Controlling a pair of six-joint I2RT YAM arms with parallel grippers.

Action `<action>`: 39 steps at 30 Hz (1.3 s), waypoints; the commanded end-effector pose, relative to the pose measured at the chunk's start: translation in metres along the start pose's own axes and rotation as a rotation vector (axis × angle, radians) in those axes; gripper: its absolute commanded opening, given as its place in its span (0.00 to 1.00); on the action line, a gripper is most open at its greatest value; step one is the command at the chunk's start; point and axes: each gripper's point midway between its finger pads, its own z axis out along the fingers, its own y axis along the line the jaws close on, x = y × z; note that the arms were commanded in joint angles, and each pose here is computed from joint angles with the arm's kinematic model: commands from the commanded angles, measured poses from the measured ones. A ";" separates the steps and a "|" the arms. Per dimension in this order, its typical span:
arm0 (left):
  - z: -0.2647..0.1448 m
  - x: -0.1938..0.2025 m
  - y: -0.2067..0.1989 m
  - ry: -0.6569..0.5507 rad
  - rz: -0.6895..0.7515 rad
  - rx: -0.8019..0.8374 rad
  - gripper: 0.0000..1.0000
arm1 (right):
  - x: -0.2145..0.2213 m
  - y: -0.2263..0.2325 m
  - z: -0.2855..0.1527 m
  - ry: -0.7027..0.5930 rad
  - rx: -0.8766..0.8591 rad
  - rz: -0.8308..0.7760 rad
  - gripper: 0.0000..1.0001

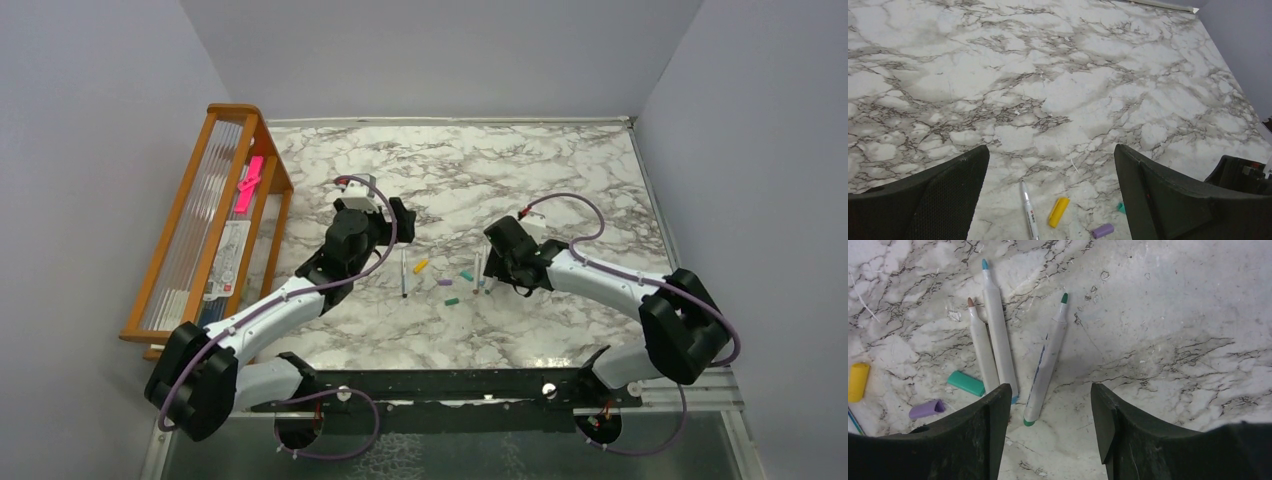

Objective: Insert the pens into the pen caps

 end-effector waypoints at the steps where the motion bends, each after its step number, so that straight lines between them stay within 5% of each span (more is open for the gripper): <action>1: -0.001 -0.010 0.012 -0.021 0.077 -0.093 0.99 | 0.005 -0.003 0.003 0.014 0.032 0.041 0.58; 15: -0.008 0.003 0.010 0.044 0.078 -0.116 0.95 | 0.023 -0.010 0.026 0.054 0.079 -0.015 0.53; 22: -0.018 0.002 0.001 0.076 0.011 -0.089 0.88 | 0.026 -0.002 0.031 0.079 0.050 -0.056 0.03; 24: -0.018 0.006 -0.008 0.100 -0.015 -0.047 0.88 | 0.021 0.002 0.027 0.065 0.021 -0.053 0.01; 30: -0.024 0.017 -0.055 0.175 -0.122 0.190 0.87 | -0.017 0.024 -0.018 -0.099 -0.198 -0.030 0.01; 39: -0.057 0.016 -0.135 0.205 -0.180 0.637 0.91 | -0.066 0.084 -0.159 -0.452 -0.918 -0.069 0.01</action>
